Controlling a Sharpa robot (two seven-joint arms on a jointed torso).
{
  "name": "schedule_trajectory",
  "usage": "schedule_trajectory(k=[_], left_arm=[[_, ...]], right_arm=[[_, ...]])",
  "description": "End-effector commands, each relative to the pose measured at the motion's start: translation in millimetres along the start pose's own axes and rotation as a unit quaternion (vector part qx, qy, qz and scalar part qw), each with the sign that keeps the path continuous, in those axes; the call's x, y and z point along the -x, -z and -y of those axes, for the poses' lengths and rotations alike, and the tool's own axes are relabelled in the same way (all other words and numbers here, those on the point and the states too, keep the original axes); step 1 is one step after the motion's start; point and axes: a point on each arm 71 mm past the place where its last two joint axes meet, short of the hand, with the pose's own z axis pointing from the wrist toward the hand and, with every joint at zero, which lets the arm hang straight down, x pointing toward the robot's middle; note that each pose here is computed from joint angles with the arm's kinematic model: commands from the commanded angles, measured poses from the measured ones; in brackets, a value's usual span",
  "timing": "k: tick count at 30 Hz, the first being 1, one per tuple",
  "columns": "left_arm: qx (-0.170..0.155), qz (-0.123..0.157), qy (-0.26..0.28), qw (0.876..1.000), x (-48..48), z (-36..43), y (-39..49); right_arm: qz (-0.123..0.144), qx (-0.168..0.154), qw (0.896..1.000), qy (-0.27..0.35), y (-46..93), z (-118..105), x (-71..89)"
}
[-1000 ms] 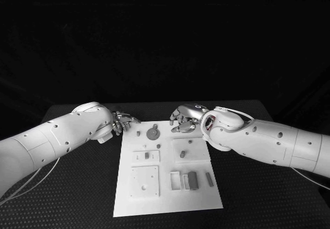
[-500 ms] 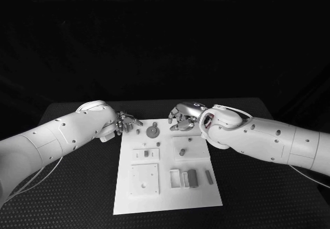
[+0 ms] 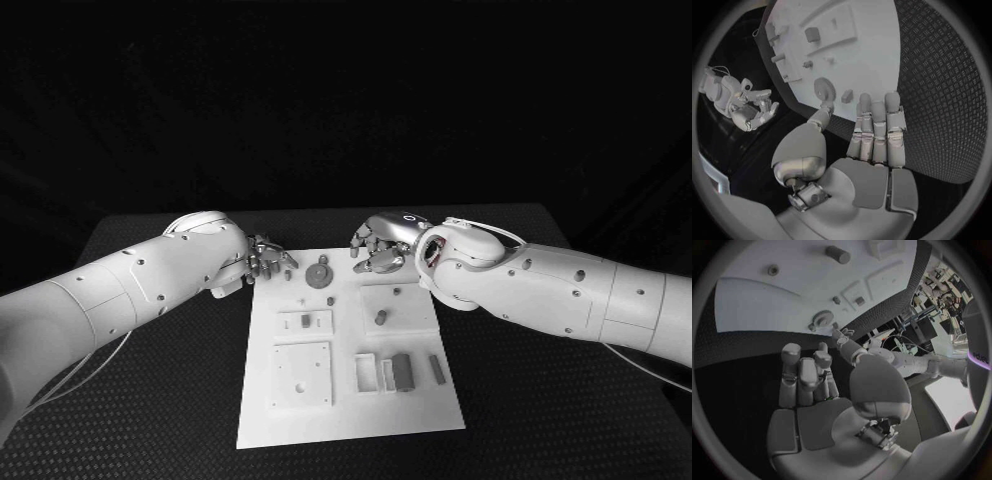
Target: Assemble the parts on the task board
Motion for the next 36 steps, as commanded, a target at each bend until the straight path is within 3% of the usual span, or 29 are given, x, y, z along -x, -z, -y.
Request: schedule_trajectory(k=[1, 19, 36], left_arm=[[-0.007, -0.004, -0.010, 1.000, -1.4, 5.1, -0.1], [-0.004, -0.009, -0.021, 1.000, -0.5, 3.1, -2.0], [-0.014, -0.021, -0.024, 0.999, -3.5, 7.8, -3.1]], right_arm=[[-0.002, 0.003, 1.000, 0.001, -0.2, -1.0, -0.3], [-0.001, 0.003, 1.000, 0.001, -0.7, -1.4, -0.1], [-0.001, 0.003, 1.000, 0.001, -1.1, -1.7, 0.2]])
